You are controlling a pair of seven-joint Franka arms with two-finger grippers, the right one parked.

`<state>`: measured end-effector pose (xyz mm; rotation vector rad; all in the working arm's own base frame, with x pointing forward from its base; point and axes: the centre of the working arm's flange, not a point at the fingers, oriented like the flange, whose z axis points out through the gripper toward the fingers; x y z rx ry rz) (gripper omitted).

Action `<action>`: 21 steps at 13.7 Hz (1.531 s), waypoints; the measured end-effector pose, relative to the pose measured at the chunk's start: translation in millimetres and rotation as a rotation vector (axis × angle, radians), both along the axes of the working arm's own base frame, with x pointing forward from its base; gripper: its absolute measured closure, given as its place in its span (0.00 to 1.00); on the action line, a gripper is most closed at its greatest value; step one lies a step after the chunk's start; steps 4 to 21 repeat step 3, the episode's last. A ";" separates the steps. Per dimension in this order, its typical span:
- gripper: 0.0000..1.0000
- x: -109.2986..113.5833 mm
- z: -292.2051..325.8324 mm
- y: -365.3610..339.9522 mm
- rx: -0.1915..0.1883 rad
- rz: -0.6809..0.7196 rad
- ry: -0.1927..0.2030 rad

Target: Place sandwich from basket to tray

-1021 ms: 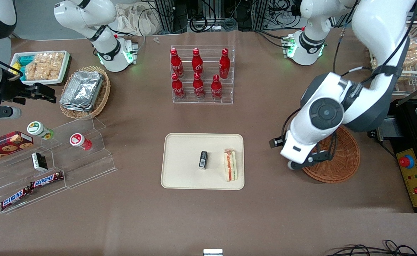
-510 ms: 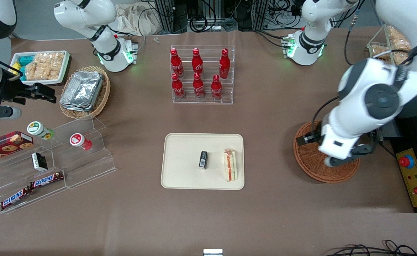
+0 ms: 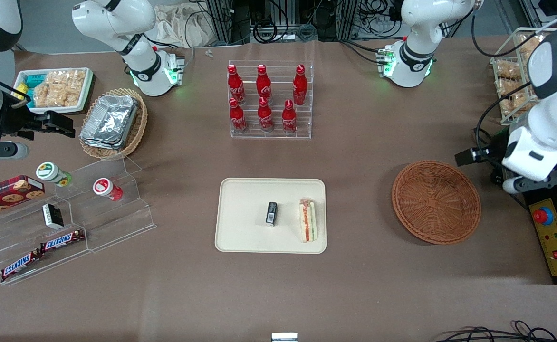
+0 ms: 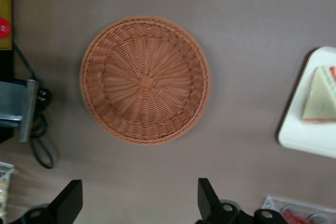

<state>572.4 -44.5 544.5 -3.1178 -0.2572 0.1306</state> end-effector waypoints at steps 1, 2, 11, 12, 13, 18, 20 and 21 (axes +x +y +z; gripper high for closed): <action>0.01 -4.5 -0.5 2.5 0.001 -0.029 0.002; 0.00 -5.2 -1.7 3.6 0.000 -0.049 0.004; 0.00 -3.0 -3.5 4.2 -0.002 -0.064 0.003; 0.00 -3.0 -3.5 4.2 -0.002 -0.064 0.003; 0.00 -3.0 -3.5 4.2 -0.002 -0.064 0.003; 0.00 -3.0 -3.5 4.2 -0.002 -0.064 0.003; 0.00 -3.0 -3.5 4.2 -0.002 -0.064 0.003; 0.00 -3.0 -3.5 4.2 -0.002 -0.064 0.003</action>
